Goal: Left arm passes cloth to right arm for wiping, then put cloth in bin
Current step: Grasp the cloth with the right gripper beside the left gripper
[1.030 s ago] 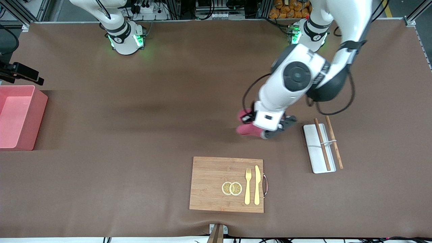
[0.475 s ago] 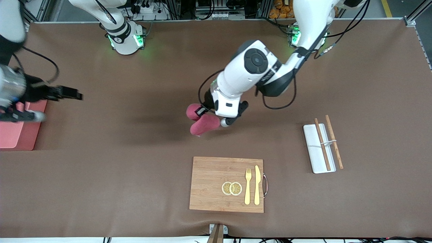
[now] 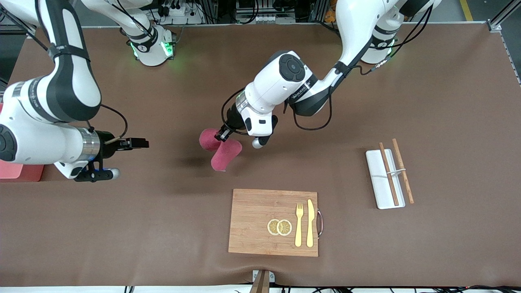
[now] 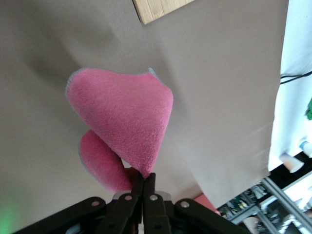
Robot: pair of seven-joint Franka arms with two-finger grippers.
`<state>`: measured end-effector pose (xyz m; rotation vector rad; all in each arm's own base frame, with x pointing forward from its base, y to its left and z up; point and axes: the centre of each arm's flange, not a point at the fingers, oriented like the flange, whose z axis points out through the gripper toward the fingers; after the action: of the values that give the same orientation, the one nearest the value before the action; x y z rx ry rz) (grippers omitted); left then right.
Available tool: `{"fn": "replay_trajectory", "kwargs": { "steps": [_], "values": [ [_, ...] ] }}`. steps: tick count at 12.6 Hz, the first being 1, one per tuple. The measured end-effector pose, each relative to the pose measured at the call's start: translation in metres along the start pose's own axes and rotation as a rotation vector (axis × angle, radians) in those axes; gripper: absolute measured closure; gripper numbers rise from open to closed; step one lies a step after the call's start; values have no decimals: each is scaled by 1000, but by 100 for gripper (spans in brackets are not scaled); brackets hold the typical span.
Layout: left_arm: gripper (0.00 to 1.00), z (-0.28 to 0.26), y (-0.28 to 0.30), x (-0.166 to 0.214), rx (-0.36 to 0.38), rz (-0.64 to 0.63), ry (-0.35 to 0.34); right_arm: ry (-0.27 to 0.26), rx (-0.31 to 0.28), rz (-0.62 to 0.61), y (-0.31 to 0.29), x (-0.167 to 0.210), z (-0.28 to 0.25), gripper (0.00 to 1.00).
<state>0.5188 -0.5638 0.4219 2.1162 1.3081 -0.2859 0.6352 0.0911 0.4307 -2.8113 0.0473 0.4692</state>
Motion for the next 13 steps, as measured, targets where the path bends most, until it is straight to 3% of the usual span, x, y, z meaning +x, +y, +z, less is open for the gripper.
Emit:
{"fn": "replay_trajectory", "kwargs": {
  "steps": [3,7,9,13],
  "values": [
    [98,-4,4,-2,-27,-35,-8,-10,58,251,5,3,0,0],
    [98,-3,11,-3,-129,-141,-46,-81,146,497,-38,10,31,0],
    [98,6,10,1,-182,-197,-87,-121,173,600,-53,11,49,0],
    [98,34,1,13,-216,-244,-104,-103,249,706,-57,20,59,0]
  ]
}}
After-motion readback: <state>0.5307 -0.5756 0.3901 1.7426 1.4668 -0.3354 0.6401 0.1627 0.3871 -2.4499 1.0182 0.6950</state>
